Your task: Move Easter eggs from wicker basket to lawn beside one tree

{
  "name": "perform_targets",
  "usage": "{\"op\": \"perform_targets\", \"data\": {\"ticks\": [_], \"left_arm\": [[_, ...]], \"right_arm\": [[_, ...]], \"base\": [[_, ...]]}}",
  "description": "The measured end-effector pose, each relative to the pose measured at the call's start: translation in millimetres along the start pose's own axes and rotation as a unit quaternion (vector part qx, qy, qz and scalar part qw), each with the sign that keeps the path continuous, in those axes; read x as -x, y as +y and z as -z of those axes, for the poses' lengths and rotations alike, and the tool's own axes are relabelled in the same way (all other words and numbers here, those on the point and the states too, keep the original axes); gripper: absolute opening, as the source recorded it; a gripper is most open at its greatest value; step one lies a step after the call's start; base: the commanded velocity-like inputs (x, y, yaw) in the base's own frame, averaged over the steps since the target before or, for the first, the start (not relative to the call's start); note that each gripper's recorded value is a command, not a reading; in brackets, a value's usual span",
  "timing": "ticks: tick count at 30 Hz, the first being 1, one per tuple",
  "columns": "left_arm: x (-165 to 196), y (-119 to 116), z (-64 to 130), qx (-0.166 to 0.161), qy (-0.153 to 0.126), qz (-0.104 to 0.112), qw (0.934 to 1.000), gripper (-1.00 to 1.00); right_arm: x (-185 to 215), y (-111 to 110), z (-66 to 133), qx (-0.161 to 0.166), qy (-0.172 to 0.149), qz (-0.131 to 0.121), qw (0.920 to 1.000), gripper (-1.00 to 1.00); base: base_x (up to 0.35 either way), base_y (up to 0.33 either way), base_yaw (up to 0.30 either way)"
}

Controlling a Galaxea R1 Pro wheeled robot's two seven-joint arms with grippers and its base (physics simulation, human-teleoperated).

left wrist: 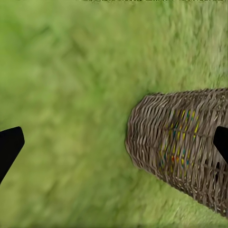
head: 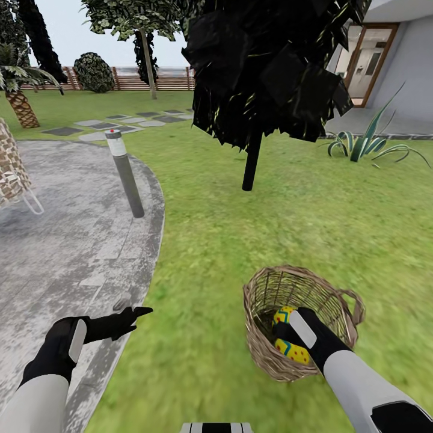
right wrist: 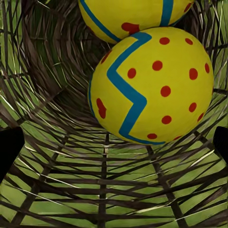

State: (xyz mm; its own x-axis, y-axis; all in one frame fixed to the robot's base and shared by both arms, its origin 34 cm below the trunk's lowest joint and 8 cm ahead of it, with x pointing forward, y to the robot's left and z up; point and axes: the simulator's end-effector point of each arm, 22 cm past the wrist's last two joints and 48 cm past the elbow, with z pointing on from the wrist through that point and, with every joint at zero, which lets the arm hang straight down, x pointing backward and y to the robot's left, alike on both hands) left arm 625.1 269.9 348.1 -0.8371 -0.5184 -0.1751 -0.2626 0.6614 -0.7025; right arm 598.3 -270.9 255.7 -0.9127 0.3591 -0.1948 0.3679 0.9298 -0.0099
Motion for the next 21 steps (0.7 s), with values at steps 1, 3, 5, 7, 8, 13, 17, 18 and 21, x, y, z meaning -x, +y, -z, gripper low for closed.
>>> {"op": "perform_targets", "data": {"ticks": [1,3,5,7,8,13,17,18,21], "left_arm": [[0.0,0.0,0.0,0.000,0.000,0.000,1.0000,1.00],[0.0,0.0,0.0,0.000,0.000,0.000,1.0000,1.00],[-0.3,-0.3,-0.3,0.000,0.000,0.000,1.0000,1.00],[-0.4,-0.4,-0.5,0.000,0.000,0.000,1.0000,1.00],[-0.3,-0.3,-0.4,0.000,0.000,0.000,1.0000,1.00],[0.0,-0.1,-0.1,0.000,0.000,0.000,1.0000,1.00],[0.3,0.4,0.2,0.000,0.000,0.000,1.0000,1.00],[0.4,0.5,0.3,0.000,0.000,0.000,1.0000,1.00],[0.5,0.5,0.5,0.000,0.000,0.000,1.0000,1.00]], "right_arm": [[-0.1,0.0,0.0,0.000,0.000,0.000,1.0000,1.00],[-0.2,-0.2,-0.1,0.000,0.001,0.000,1.0000,1.00],[-0.7,-0.3,-0.1,-0.001,0.001,0.001,1.0000,1.00],[-0.7,-0.9,-0.1,-0.001,0.002,0.001,1.0000,1.00],[-0.8,-1.0,-0.1,-0.001,0.002,0.001,1.0000,1.00],[-1.2,-1.8,-0.4,-0.002,0.003,0.001,1.0000,1.00],[-0.9,-2.8,-0.5,-0.003,0.002,0.001,1.0000,1.00],[-0.8,-2.9,-0.5,-0.003,0.002,0.001,1.0000,1.00],[-0.7,-3.0,-0.4,-0.003,0.002,0.001,1.0000,1.00]], "base": [[0.065,0.000,0.000],[0.034,0.000,0.000],[0.015,0.000,0.000],[0.008,0.000,0.000],[0.004,0.000,0.000],[0.001,0.000,0.000],[0.000,0.000,0.000],[0.020,-0.005,0.000],[0.097,-0.049,0.000]]}}
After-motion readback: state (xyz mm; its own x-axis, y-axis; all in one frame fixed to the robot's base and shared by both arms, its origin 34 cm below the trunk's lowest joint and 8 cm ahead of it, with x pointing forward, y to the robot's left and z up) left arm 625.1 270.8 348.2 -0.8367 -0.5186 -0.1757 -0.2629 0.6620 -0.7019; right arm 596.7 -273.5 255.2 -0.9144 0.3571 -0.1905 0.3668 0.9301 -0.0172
